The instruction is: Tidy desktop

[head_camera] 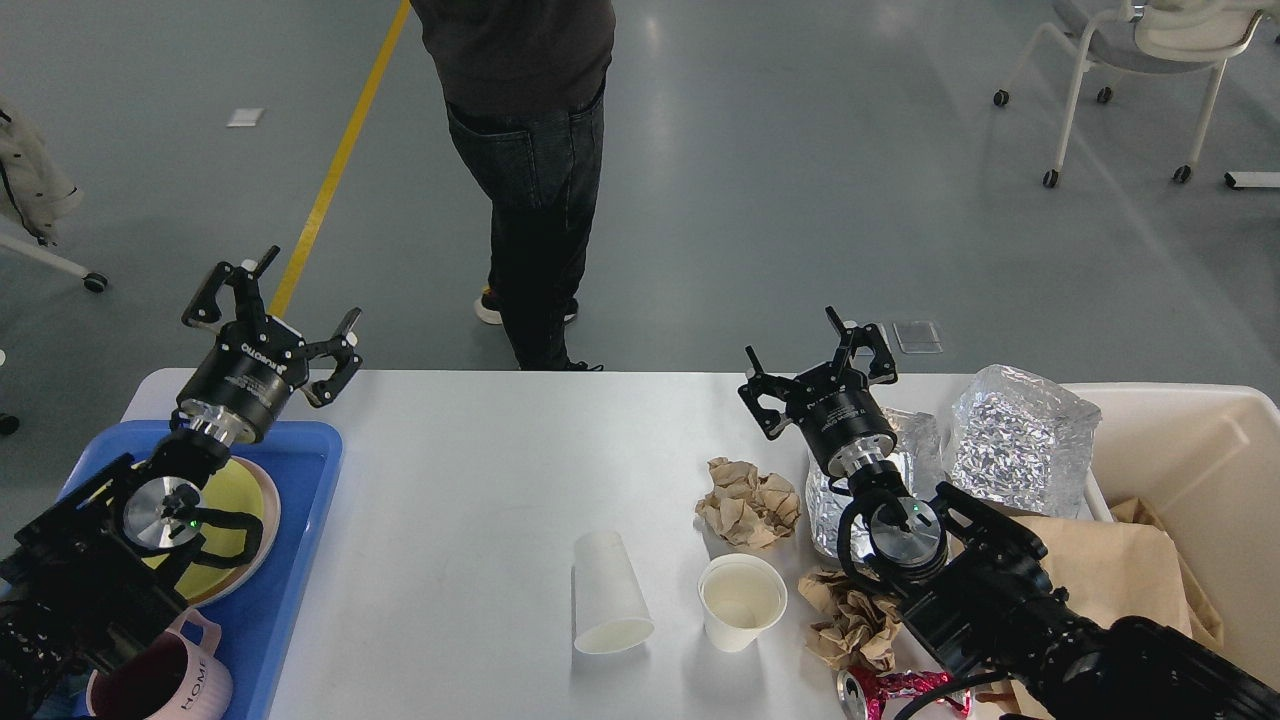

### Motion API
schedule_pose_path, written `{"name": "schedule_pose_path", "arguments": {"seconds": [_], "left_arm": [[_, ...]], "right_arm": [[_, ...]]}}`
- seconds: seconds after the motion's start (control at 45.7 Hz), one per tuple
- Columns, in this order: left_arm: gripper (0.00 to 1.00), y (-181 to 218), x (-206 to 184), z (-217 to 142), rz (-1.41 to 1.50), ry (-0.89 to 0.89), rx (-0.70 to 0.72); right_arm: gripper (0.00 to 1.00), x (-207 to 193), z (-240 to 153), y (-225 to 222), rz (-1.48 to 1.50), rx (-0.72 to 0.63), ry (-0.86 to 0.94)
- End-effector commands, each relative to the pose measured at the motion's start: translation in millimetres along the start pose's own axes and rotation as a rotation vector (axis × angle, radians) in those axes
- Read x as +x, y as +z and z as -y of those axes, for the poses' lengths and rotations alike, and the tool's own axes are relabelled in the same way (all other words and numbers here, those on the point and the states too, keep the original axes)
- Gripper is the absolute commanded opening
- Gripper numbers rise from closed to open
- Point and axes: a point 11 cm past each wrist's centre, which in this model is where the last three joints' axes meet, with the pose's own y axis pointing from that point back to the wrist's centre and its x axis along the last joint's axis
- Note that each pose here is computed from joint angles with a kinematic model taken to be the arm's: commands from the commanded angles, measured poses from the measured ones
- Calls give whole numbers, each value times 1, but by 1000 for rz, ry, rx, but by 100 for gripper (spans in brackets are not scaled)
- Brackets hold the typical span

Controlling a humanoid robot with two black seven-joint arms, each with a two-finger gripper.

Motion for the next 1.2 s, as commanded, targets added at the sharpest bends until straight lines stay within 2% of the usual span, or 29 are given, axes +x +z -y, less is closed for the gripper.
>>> {"name": "schedule_pose_path", "arguments": {"seconds": [0.0,0.416,1.182], "left_arm": [[100,-11,11,-15,-16,23,-6],[100,-19,9,-37,-78,-99,-13],[100,-18,9,-37,-80,-100,-14]], "right_arm": [[100,0,0,0,0,0,0],[100,0,0,0,0,0,0],[100,-1,0,0,1,0,-2]]}}
